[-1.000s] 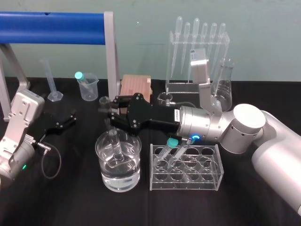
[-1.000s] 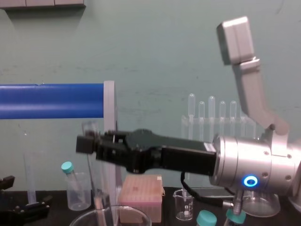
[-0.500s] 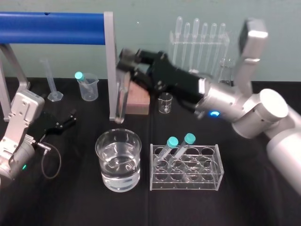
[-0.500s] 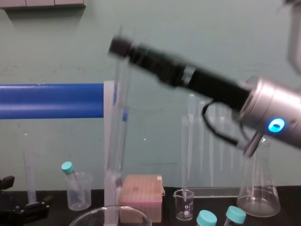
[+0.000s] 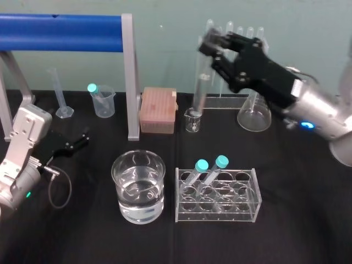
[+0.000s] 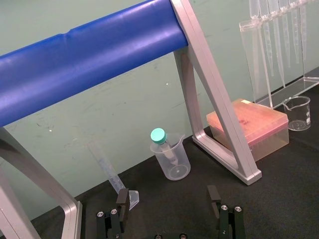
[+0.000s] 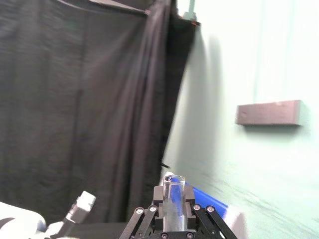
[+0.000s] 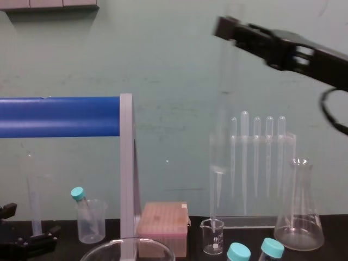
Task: Hold the test tube with one hand and immerse one end into the beaker, then return it to the test tube rack.
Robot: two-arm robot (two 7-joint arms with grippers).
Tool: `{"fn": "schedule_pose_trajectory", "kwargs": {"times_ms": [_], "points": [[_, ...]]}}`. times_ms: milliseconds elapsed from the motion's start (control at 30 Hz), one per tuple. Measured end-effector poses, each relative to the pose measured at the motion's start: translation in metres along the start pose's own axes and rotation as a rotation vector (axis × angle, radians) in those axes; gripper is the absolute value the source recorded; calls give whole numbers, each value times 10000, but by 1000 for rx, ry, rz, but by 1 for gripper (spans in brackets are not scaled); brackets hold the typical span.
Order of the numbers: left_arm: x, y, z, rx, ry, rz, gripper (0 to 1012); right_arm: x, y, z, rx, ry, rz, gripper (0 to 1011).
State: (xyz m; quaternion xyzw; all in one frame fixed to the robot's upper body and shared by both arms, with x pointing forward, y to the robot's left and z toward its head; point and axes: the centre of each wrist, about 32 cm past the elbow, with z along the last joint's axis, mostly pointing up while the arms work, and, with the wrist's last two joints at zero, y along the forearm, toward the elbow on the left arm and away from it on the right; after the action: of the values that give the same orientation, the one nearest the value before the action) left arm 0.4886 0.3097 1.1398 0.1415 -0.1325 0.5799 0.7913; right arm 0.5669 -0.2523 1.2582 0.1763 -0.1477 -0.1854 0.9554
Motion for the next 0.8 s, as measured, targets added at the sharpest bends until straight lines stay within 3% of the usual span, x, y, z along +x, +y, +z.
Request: {"fn": "schedule_pose_trajectory", "kwargs": {"times_ms": [167,300,600,800], "points": [[0,0,0,0,0,0,1000,-118,-361,123,-53,-7,-107,242],[0,0,0,0,0,0,1000,-205,-533,147,-84,3,-158,242],[0,0,0,0,0,0,1000,-362,-825,217,-160,20,-239,242],[0,0,0,0,0,0,1000,-415,-938,220,-195,36,-266,242]]}}
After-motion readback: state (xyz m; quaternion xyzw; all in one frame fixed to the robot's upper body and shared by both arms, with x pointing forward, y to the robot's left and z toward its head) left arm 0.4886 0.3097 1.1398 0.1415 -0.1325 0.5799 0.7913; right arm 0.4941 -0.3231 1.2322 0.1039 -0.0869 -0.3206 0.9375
